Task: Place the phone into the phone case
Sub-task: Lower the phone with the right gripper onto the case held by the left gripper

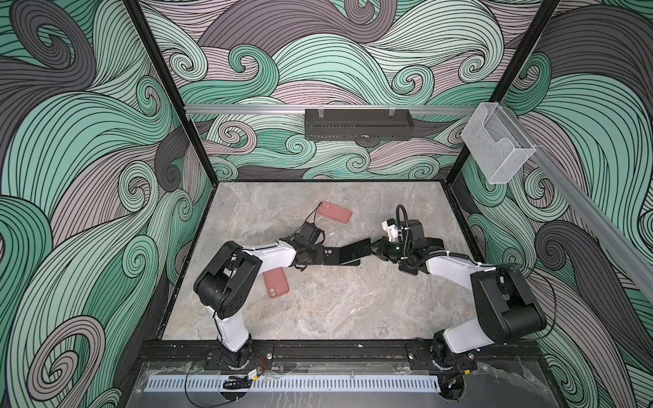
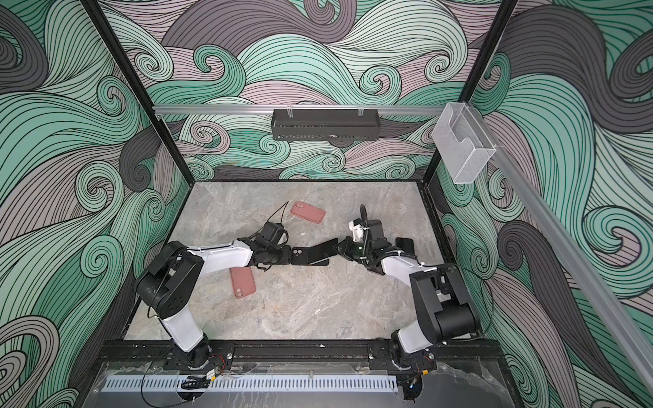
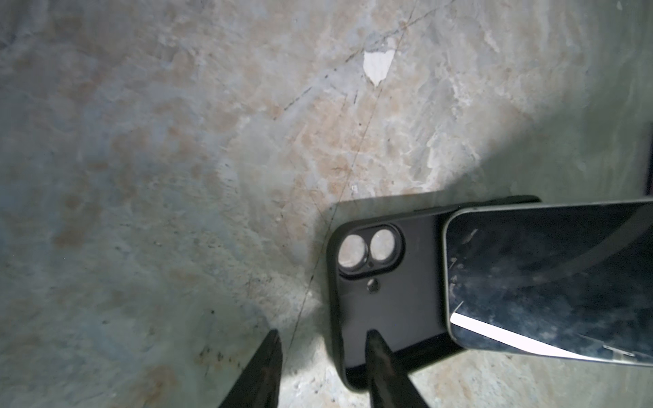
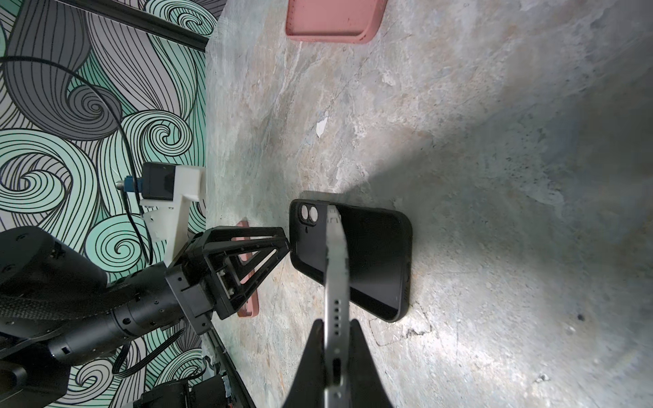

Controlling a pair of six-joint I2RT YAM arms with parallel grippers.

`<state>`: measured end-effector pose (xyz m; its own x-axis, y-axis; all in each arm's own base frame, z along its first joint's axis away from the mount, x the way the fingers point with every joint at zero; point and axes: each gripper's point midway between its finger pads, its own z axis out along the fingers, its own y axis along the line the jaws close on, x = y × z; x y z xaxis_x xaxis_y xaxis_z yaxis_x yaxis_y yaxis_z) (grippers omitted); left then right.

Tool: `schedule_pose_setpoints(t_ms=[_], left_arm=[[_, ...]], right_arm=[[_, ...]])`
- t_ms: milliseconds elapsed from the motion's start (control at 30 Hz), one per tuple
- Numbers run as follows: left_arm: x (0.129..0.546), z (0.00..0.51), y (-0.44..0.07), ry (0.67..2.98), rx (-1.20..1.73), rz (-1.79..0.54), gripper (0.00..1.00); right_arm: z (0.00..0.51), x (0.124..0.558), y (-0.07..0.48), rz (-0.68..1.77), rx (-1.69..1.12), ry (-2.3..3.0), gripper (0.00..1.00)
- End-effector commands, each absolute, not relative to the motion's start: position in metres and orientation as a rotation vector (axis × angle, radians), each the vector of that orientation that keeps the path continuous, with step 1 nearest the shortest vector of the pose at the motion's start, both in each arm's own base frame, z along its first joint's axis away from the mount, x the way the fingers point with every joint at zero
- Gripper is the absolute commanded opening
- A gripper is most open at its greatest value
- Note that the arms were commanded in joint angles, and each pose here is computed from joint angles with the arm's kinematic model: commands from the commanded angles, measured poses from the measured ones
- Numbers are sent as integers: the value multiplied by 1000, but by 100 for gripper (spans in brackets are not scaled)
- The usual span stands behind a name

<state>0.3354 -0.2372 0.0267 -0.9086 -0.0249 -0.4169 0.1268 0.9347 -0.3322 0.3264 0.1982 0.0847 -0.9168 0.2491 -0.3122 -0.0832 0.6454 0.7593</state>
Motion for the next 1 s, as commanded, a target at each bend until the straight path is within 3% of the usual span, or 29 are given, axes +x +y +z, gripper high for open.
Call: schedule_pose_setpoints(t_ms=[0,400,733,967], left_arm=[[342,30,-244,2665,65,-533,36],[341,23,-247,2684,39,-579,24],[339,28,-261,2655,58,-764,23],[342,19,-257,2667,36,-772,24]], right_arm=[[72,325,196,1154,156,2519,6],[61,326,198,1168,173,2549,6],[50,326,201,1180,189,2572,6],[46,326,208,1210,178,2577,7]])
